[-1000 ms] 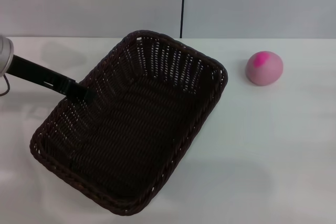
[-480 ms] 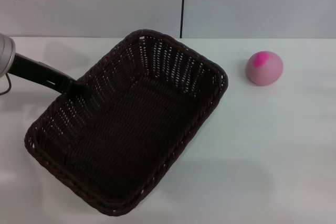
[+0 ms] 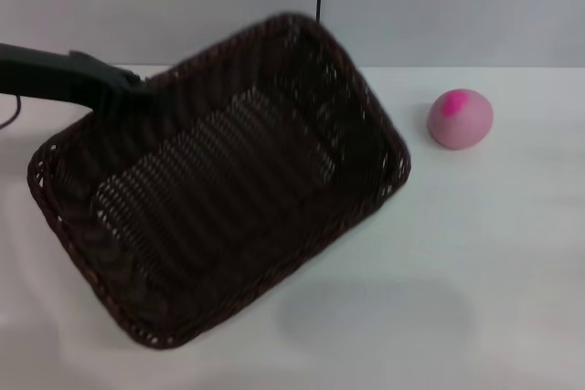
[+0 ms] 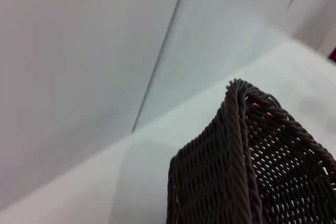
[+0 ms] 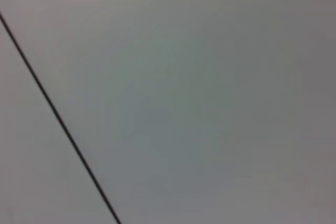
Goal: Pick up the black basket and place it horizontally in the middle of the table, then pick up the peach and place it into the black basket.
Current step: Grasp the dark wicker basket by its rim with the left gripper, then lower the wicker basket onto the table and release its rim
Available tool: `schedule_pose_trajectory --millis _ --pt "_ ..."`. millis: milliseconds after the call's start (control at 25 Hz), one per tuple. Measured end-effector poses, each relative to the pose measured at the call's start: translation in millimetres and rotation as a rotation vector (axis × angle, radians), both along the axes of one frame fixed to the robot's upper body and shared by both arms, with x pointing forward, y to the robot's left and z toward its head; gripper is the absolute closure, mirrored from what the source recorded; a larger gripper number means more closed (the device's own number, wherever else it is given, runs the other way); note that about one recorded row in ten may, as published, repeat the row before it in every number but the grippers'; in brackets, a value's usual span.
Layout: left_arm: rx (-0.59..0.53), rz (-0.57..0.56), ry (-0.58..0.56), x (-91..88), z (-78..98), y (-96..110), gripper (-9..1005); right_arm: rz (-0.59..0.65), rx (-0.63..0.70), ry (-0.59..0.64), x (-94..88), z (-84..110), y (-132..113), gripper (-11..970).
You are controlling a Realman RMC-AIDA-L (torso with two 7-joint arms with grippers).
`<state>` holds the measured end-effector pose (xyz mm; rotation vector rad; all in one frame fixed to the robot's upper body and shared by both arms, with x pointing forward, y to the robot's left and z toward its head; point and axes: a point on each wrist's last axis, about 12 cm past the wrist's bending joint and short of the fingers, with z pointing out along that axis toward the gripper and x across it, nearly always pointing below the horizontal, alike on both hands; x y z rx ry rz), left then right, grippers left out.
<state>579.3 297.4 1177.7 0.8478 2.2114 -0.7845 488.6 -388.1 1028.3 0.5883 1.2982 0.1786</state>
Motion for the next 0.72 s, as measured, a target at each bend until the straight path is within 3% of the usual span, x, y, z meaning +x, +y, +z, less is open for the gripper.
schedule_pose_trajectory --millis 400,560,640,720 --pt "-0.117 -0.008 -0.076 -4.9 12.4 11 802 0.053 -0.029 0.007 -1.0 -0.2 4 400" --pt "-0.172 -0.131 -0.110 -11.2 22.7 8 797 0.056 -0.030 0.004 0.2 0.4 5 401" --pt "-0.194 -0.261 -0.107 -10.9 27.9 -6 795 0.057 -0.029 0.004 0.5 0.5 5 402" --pt "-0.196 -0.282 -0.106 -10.4 28.4 -8 793 0.057 -0.029 0.004 0.7 0.6 5 402"
